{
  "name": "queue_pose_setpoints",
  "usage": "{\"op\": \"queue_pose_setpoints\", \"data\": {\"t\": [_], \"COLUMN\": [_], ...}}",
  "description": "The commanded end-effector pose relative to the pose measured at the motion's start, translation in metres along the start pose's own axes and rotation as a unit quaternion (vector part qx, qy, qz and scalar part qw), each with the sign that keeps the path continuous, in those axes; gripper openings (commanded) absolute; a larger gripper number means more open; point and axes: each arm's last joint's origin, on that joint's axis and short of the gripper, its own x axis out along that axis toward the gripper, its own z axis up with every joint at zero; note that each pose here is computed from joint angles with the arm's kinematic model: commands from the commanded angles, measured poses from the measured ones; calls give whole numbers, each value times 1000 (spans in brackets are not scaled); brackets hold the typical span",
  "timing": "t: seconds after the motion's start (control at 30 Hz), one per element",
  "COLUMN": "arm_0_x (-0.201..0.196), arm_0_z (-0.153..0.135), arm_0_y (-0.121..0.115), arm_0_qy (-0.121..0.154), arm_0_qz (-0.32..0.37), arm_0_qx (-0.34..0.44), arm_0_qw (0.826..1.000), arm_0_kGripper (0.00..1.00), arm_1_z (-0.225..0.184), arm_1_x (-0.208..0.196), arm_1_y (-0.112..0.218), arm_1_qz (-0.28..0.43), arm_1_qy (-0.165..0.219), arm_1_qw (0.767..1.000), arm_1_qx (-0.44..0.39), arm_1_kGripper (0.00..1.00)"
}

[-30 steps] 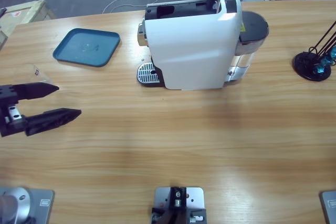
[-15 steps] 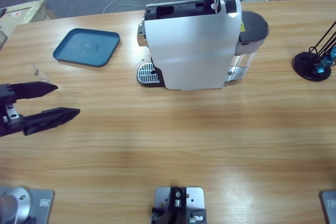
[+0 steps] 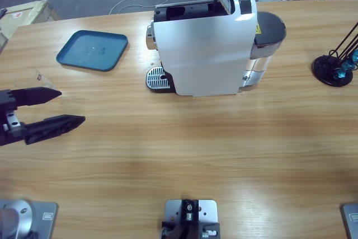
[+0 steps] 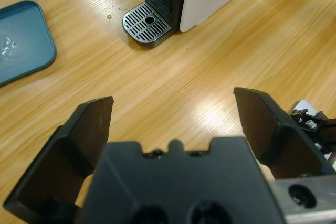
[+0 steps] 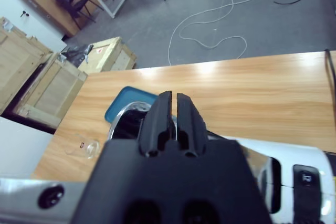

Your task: Pour coffee

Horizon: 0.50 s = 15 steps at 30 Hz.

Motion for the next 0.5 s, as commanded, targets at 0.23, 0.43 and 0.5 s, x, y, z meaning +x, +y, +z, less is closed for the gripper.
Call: {"op": "queue_pose_setpoints", "data": {"t": [0.23, 0.43, 0.5], "arm_0_x": [-5, -1, -1], "arm_0_z": [-11, -13, -13], "arm_0_y": [-1, 0, 0], "arm_0_qy": [10, 22, 22], "arm_0_qz": [-12, -11, -11], "arm_0_qx": [-3, -3, -3], "arm_0_qw": [1000, 1000, 1000], "arm_0_kGripper": [991, 991, 991], "arm_1_z": [-89, -108, -114], "arm_1_x": [52, 61, 65], "arm_1_y": [9, 9, 7], "arm_1_qz": [-23, -31, -35], "arm_1_qy": [99, 115, 121], "arm_1_qw": [993, 990, 989], "arm_1_qx": [-59, -69, -72], "arm_1_kGripper": [0, 0, 0]}}
